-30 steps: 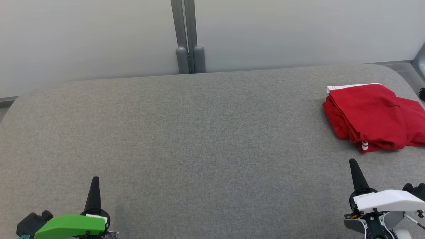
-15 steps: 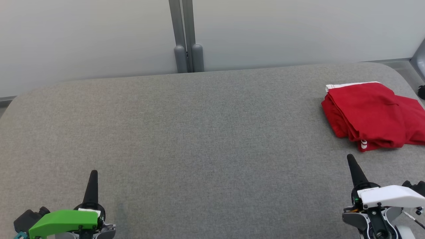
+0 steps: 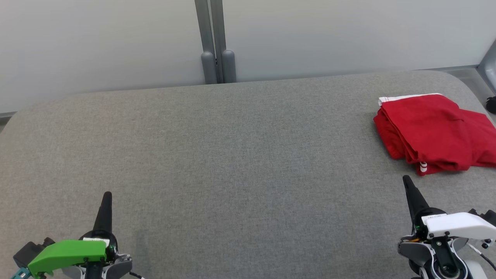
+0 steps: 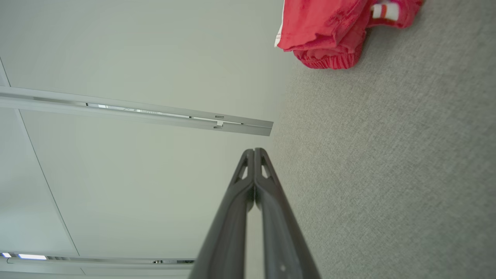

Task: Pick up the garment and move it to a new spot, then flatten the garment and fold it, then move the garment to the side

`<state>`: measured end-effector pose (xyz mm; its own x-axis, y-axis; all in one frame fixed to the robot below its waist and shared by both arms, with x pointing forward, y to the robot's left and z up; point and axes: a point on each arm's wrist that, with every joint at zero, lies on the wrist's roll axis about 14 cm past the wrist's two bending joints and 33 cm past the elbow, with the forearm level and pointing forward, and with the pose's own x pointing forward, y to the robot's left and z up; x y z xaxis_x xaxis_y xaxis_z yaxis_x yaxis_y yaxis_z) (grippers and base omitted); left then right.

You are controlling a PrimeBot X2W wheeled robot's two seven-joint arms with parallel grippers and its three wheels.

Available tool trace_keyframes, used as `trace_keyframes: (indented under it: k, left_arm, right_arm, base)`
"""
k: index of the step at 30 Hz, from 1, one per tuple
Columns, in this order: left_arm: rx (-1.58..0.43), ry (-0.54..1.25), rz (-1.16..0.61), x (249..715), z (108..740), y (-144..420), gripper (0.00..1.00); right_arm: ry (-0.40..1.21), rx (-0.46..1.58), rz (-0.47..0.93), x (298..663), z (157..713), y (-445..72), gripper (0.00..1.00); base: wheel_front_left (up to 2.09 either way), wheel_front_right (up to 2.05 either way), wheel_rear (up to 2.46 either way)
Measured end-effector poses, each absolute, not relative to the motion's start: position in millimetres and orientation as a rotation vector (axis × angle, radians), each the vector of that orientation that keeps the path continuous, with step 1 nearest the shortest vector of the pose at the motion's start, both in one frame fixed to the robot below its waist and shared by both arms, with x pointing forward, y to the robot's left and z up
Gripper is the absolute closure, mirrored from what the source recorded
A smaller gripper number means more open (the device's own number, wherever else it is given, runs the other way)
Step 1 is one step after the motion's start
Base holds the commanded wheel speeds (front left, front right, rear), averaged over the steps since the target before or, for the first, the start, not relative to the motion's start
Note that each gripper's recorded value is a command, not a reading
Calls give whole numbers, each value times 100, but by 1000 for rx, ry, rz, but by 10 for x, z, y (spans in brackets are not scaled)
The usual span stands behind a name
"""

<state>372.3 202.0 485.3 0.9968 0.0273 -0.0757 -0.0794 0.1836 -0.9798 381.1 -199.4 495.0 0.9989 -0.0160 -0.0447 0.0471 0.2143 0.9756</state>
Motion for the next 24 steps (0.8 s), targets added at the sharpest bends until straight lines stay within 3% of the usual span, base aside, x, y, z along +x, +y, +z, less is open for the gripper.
trace_keyframes:
  k: [24]
  left_arm:
    - [-1545, 19, 22, 3847, 4997, 1991, 100]
  right_arm:
    - [9, 1541, -14, 3866, 5031, -1997, 100]
  base:
    - [0, 0, 0]
